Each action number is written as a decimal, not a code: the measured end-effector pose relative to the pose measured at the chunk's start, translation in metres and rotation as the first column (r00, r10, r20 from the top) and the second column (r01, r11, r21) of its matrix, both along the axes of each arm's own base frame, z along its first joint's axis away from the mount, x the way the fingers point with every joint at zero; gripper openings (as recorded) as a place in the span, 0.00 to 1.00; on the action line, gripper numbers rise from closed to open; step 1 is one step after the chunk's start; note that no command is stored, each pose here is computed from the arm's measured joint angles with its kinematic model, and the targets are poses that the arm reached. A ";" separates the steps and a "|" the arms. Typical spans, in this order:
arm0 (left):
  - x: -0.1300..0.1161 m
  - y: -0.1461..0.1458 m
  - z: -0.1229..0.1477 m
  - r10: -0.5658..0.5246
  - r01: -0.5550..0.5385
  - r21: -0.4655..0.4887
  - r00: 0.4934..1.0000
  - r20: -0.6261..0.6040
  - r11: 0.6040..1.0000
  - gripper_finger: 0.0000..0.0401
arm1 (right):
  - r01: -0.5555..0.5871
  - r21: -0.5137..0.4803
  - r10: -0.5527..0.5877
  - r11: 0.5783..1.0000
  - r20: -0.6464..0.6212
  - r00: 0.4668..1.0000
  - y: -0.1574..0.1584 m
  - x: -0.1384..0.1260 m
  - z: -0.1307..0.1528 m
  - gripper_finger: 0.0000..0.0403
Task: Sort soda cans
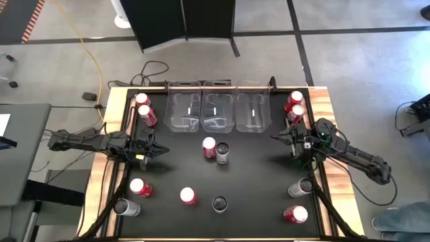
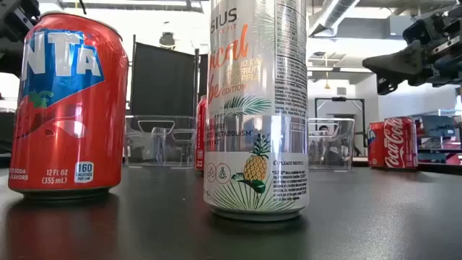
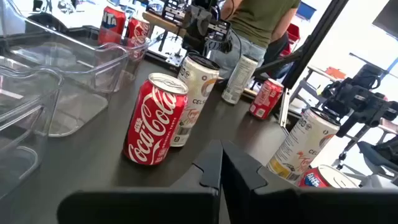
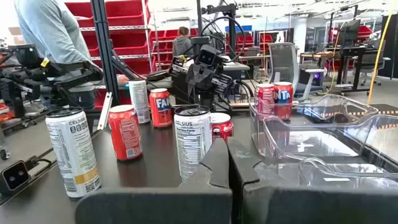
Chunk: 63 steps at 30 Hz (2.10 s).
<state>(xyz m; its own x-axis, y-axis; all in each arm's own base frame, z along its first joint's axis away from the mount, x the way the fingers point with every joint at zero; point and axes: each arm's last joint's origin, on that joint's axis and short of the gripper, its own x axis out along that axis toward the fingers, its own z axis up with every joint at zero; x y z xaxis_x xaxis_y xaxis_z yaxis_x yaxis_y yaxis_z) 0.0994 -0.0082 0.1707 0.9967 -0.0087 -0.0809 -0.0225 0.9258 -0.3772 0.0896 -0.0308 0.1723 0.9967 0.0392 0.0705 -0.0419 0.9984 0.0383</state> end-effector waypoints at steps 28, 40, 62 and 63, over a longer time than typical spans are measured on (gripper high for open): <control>0.000 0.000 0.000 0.001 -0.001 0.000 1.000 0.000 1.000 0.00 | 0.000 0.000 0.000 1.000 -0.001 1.000 0.000 0.000 0.000 0.00; 0.000 0.000 0.000 0.000 0.000 0.000 1.000 0.000 1.000 0.00 | 0.000 0.000 0.000 1.000 -0.001 1.000 0.000 0.000 0.000 0.00; 0.000 0.000 0.000 0.010 -0.010 -0.166 1.000 0.003 0.986 0.00 | 0.000 0.000 0.000 1.000 0.000 1.000 0.000 0.000 0.000 0.00; 0.000 0.000 0.000 0.012 -0.011 -0.188 1.000 0.002 0.982 0.00 | 0.000 0.000 0.000 1.000 0.000 1.000 0.000 0.000 0.000 0.00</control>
<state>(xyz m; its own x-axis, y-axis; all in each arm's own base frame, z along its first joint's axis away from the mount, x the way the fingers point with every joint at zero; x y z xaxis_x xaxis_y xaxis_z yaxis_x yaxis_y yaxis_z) 0.0995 -0.0083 0.1710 0.9971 -0.0119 -0.0757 -0.0313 0.8380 -0.5448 0.0896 -0.0308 0.1722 0.9968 0.0391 0.0702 -0.0419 0.9984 0.0385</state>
